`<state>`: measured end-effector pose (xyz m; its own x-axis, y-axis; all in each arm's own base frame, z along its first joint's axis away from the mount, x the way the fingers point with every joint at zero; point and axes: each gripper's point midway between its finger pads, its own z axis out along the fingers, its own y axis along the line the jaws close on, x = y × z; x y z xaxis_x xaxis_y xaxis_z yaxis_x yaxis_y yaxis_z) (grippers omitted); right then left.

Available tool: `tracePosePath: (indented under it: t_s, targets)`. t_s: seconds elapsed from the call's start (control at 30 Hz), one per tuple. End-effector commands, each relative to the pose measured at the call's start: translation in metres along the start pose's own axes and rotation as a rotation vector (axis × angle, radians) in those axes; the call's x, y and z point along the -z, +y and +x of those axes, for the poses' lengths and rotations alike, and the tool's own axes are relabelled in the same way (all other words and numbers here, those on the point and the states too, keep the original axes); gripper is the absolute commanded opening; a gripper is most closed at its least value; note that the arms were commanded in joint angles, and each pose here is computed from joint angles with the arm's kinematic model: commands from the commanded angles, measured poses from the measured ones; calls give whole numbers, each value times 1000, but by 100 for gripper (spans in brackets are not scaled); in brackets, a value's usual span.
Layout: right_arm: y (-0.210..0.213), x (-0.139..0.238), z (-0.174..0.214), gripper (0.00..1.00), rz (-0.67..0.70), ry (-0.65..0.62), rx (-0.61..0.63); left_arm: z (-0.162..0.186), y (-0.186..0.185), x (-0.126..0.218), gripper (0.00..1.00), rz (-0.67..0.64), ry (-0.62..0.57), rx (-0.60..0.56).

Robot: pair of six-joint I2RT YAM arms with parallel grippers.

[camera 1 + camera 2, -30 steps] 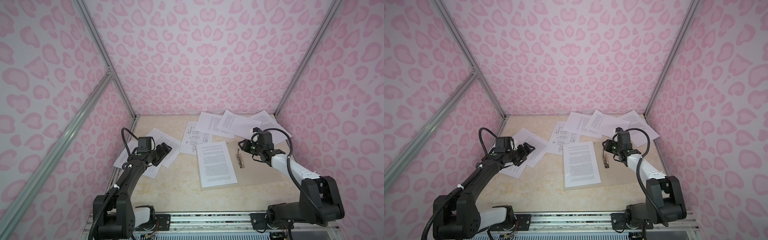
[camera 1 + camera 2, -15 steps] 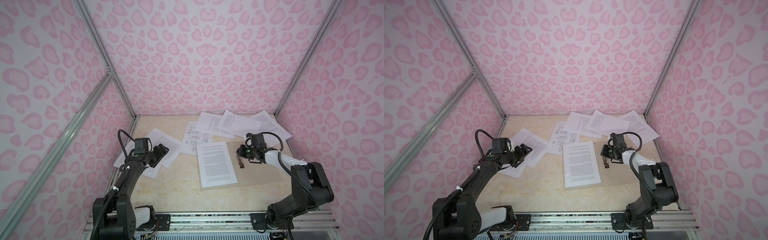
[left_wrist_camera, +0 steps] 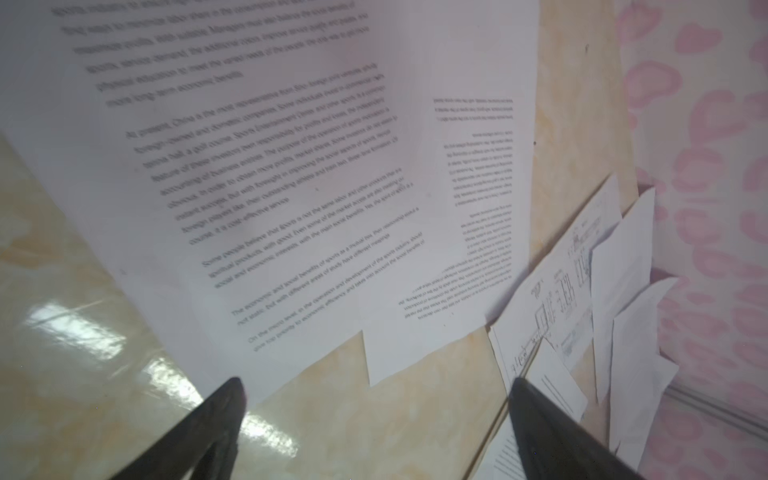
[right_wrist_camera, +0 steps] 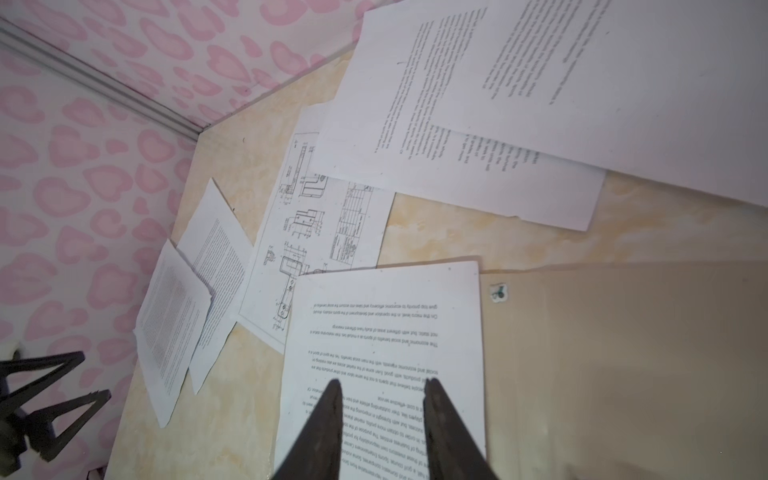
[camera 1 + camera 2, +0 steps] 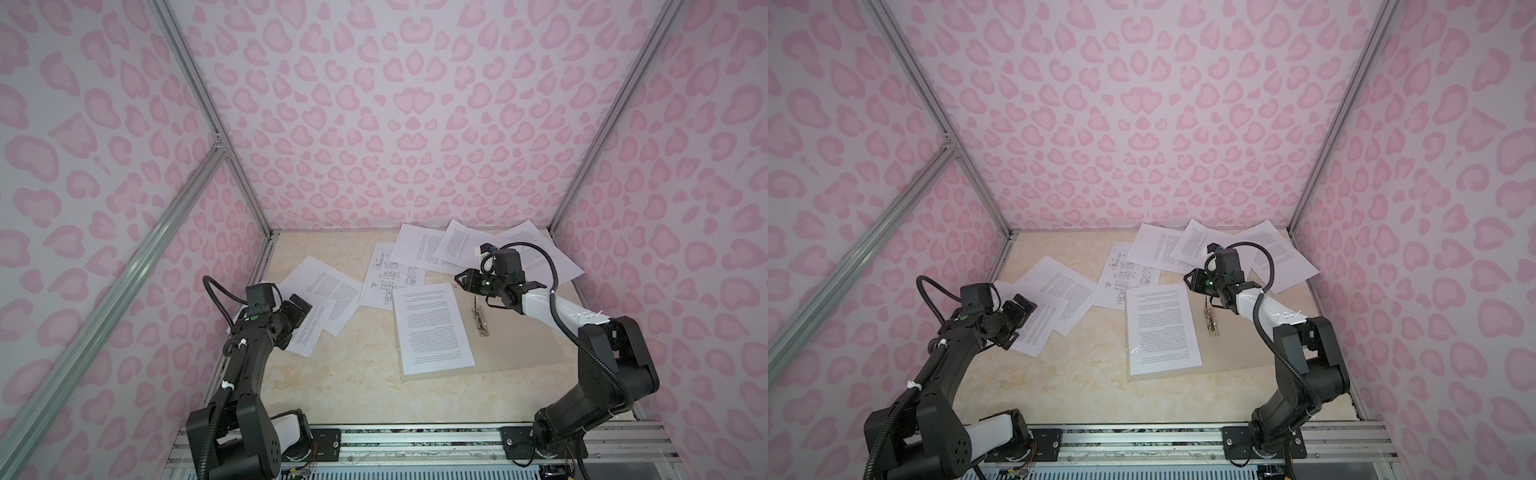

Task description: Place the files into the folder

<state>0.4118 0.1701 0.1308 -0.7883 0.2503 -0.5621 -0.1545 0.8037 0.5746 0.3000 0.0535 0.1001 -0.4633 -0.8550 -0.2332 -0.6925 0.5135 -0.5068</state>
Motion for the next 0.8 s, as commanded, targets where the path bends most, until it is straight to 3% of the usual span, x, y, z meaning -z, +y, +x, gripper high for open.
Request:
tracePosePath:
  t_s: [0.0,0.1,0.2,0.6,0.77]
  targets:
    - [4,-2,18,41,-19,47,21,-28,29,-7,100,-67,-71,111]
    - [7,-2,31,43,-38,79,21,-56,48,-11,100,-96,-131,170]
    - [8,1,39,44,-45,86,16,-67,60,-23,100,-52,-117,248]
    - [16,0,42,53,-85,88,0,-38,74,-55,99,-1,4,308]
    - [25,-2,33,57,-150,67,-23,-38,49,-68,99,123,20,299]
